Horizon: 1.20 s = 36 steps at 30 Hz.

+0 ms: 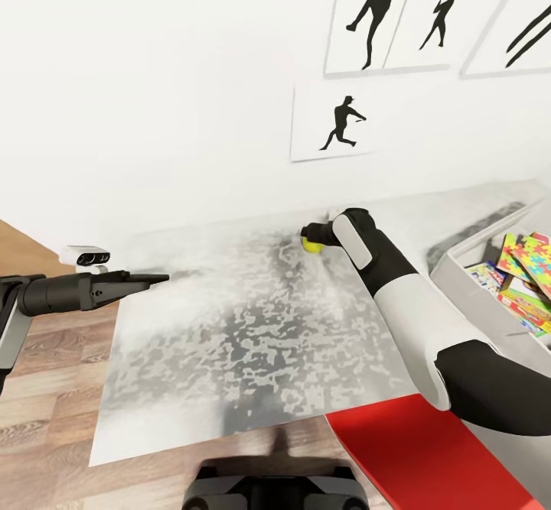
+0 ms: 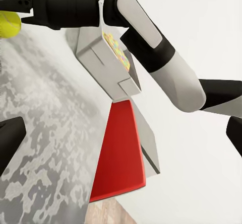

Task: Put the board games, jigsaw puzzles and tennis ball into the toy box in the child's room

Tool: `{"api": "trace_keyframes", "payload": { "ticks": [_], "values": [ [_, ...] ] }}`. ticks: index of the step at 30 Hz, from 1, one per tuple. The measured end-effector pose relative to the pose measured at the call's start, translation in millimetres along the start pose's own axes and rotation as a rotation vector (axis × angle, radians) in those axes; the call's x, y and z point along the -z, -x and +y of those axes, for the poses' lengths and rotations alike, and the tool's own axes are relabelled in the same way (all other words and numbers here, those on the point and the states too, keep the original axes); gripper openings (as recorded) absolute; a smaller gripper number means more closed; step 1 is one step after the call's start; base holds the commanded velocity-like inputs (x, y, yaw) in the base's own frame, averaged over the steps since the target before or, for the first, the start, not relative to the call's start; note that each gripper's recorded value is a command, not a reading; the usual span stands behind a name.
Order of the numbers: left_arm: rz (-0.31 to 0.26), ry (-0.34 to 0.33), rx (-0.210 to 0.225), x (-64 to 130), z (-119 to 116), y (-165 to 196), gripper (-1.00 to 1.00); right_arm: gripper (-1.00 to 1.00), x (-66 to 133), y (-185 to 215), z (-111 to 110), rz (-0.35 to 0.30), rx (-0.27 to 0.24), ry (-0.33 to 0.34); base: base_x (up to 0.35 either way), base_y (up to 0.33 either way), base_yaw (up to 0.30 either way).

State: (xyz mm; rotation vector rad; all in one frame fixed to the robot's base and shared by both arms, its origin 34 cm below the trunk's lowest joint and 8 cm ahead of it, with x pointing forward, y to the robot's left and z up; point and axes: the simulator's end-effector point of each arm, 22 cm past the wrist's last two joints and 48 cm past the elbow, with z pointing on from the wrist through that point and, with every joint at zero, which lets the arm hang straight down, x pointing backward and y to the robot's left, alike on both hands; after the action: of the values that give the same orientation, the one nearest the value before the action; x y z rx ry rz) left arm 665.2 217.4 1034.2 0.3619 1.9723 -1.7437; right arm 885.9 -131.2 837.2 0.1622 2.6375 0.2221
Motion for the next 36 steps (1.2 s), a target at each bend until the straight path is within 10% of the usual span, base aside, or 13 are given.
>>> {"api": "trace_keyframes", "payload": {
  "ticks": [1,36],
  "values": [
    [0.000,0.000,0.000,0.0,0.0,0.0,1.00,-1.00,-0.1,-0.2,0.1,0.000,0.000,0.000,0.000,0.000,0.000],
    [-0.004,-0.003,-0.023,0.2,-7.7,7.6,1.00,-1.00,7.6,6.2,1.7,-0.013,0.002,0.004,0.000,0.000,0.000]
  ]
}}
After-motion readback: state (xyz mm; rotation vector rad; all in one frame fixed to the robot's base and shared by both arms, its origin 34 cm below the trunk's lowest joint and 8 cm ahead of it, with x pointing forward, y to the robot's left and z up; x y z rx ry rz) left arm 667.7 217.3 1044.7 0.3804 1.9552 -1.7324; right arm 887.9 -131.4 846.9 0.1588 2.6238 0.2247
